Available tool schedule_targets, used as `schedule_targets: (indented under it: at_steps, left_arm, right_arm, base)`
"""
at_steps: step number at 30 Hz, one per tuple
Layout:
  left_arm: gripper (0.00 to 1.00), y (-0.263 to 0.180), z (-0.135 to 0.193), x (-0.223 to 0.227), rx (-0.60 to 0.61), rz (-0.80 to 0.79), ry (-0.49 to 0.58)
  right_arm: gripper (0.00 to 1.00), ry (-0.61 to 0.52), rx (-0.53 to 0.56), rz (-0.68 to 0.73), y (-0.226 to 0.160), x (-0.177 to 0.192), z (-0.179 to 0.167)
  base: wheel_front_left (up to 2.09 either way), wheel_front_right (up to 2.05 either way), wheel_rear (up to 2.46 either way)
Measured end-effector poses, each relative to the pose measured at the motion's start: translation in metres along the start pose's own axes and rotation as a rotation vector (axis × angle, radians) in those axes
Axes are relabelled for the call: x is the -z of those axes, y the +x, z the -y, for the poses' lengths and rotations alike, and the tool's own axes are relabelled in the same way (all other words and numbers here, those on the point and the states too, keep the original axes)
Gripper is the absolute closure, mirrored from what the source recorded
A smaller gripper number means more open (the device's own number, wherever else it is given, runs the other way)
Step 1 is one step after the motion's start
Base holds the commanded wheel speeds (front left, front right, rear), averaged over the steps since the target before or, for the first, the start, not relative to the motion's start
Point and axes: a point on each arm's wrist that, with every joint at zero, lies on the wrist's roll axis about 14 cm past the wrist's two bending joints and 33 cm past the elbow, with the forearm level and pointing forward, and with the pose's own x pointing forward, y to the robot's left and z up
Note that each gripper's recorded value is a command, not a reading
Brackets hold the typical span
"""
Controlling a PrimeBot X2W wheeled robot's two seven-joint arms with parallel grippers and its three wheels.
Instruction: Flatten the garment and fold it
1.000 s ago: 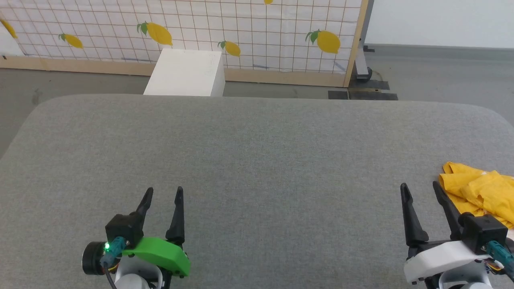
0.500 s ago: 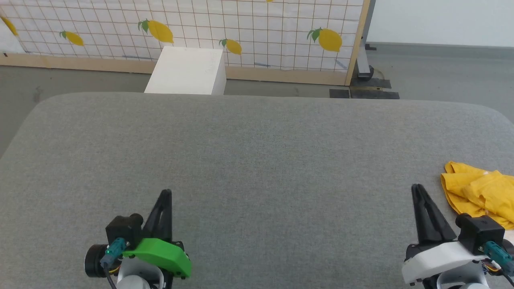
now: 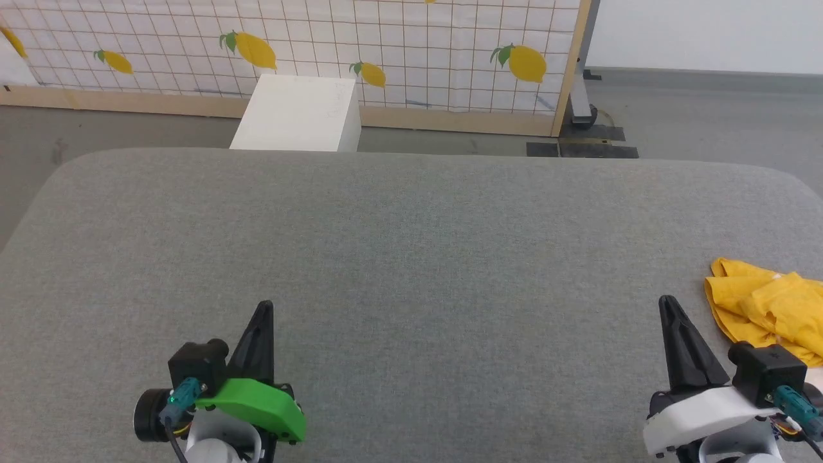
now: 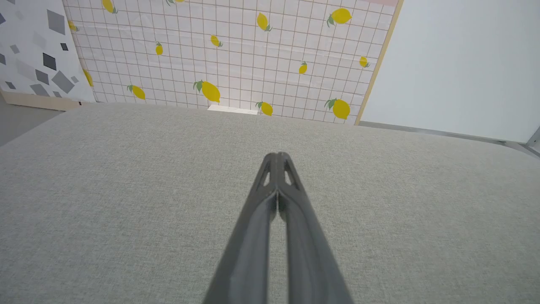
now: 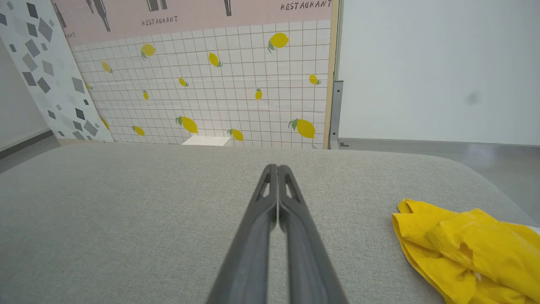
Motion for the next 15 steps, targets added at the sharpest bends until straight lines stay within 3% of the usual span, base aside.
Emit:
schedule_targets:
  at_steps: [15]
  left_arm:
    - [1.0, 0.0031, 0.0019, -0.0065, 0.004, 0.004, 0.032]
  right_arm:
    - [1.0, -0.01, -0.003, -0.016, -0.0006, 0.002, -0.0009]
  base:
    - [0.0, 0.0, 0.0]
